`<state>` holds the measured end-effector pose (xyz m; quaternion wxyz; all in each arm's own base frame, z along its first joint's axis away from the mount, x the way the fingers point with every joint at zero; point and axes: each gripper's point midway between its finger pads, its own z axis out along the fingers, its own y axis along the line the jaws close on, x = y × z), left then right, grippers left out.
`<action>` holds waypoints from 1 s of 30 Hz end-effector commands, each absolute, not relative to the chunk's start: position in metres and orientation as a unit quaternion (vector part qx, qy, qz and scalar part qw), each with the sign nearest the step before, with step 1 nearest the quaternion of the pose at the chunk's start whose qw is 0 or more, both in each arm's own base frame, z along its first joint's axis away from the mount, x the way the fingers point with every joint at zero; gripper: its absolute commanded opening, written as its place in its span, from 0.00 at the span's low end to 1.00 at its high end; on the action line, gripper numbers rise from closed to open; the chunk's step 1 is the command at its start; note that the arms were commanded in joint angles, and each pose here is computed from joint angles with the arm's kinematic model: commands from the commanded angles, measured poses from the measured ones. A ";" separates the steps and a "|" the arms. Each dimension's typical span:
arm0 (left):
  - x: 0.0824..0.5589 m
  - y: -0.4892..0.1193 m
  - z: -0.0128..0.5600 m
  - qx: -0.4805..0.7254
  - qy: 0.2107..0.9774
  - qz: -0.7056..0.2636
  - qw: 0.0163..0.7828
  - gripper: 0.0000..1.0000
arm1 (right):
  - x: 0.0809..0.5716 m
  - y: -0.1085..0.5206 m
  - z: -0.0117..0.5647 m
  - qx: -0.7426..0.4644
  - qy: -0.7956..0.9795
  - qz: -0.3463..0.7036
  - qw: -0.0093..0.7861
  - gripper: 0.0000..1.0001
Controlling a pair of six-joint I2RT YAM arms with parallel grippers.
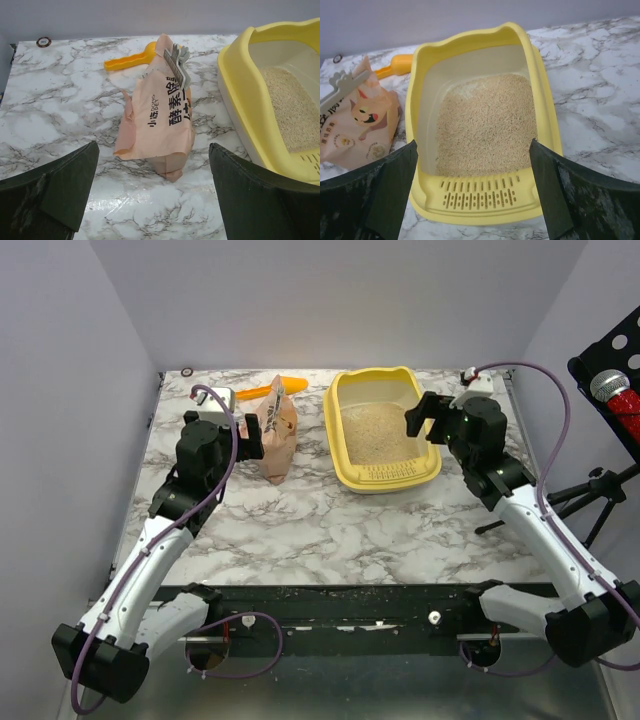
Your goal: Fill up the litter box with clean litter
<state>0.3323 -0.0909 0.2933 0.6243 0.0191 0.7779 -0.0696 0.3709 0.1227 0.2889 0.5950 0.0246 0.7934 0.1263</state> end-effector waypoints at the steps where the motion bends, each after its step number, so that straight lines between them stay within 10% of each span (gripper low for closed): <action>1: 0.329 -0.099 0.288 0.031 0.779 -0.090 0.620 0.99 | 0.368 0.103 0.311 0.070 0.773 0.103 0.623 1.00; 30: 0.397 -0.117 0.244 0.035 0.843 -0.031 0.536 0.99 | 0.358 0.167 0.272 -0.056 0.817 0.213 0.533 1.00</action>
